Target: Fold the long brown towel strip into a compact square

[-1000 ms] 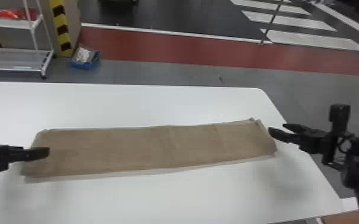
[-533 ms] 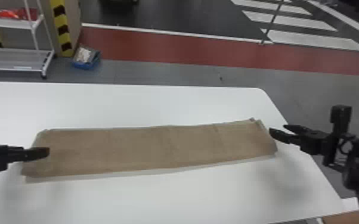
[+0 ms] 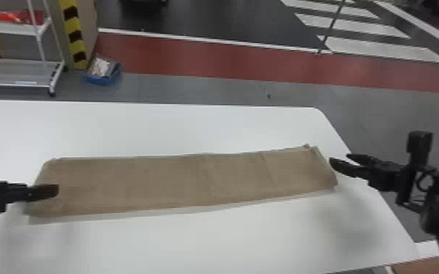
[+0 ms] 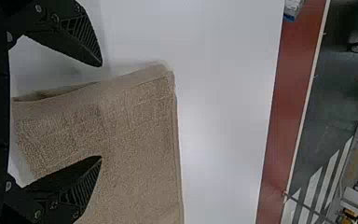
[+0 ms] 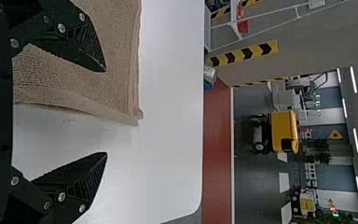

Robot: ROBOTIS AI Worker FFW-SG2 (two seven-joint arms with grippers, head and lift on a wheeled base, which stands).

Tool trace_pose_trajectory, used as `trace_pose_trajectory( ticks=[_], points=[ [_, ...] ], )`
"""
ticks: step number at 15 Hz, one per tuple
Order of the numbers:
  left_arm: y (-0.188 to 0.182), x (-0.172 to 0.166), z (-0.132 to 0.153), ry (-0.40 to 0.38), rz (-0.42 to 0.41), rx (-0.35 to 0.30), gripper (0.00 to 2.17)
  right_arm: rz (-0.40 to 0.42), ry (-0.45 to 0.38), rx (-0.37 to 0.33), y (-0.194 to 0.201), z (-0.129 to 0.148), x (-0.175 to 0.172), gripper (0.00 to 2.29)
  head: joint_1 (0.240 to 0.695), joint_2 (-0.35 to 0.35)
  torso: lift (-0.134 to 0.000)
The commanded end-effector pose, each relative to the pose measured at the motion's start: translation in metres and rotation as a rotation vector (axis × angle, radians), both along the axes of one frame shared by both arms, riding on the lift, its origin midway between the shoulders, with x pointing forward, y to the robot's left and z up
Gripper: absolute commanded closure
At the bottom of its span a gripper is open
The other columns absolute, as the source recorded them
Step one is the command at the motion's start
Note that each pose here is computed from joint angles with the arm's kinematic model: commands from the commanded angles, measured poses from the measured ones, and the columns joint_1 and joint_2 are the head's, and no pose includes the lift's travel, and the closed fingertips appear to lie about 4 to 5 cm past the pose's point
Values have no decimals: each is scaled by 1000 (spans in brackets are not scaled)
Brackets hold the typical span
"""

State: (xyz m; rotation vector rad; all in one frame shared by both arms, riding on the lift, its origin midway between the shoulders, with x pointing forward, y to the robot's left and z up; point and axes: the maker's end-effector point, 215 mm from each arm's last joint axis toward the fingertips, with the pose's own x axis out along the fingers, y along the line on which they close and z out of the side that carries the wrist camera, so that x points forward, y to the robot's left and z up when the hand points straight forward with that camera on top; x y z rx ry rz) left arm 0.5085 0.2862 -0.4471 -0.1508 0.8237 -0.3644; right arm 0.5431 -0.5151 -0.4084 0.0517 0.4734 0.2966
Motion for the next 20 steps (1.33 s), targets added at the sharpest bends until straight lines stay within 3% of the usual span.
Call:
trace_pose_trajectory(
  ticks=[1, 10, 11, 15, 16, 20],
  points=[
    [1, 0, 0, 0, 1, 1, 211, 0, -1, 5, 1, 0, 0, 286, 695, -236, -120],
    [-7, -6, -10, 33, -4, 1, 448, 1, -8, 52, 3, 1, -14, 286, 695, -239, -120],
    [-8, -14, -15, 67, -10, 5, 667, -6, -11, 51, -1, 3, -16, 286, 695, -240, -120],
    [-7, -22, -12, 102, -7, 17, 2040, -7, -14, 66, 1, 4, -17, 289, 695, -250, -120],
    [-6, -21, -10, 100, -3, 7, 2142, -9, -19, 72, 0, 5, -17, 289, 695, -251, -120],
    [-9, -19, 8, 83, 6, -40, 2142, -8, -21, 83, 4, 2, -18, 289, 695, -250, -120]
  ],
)
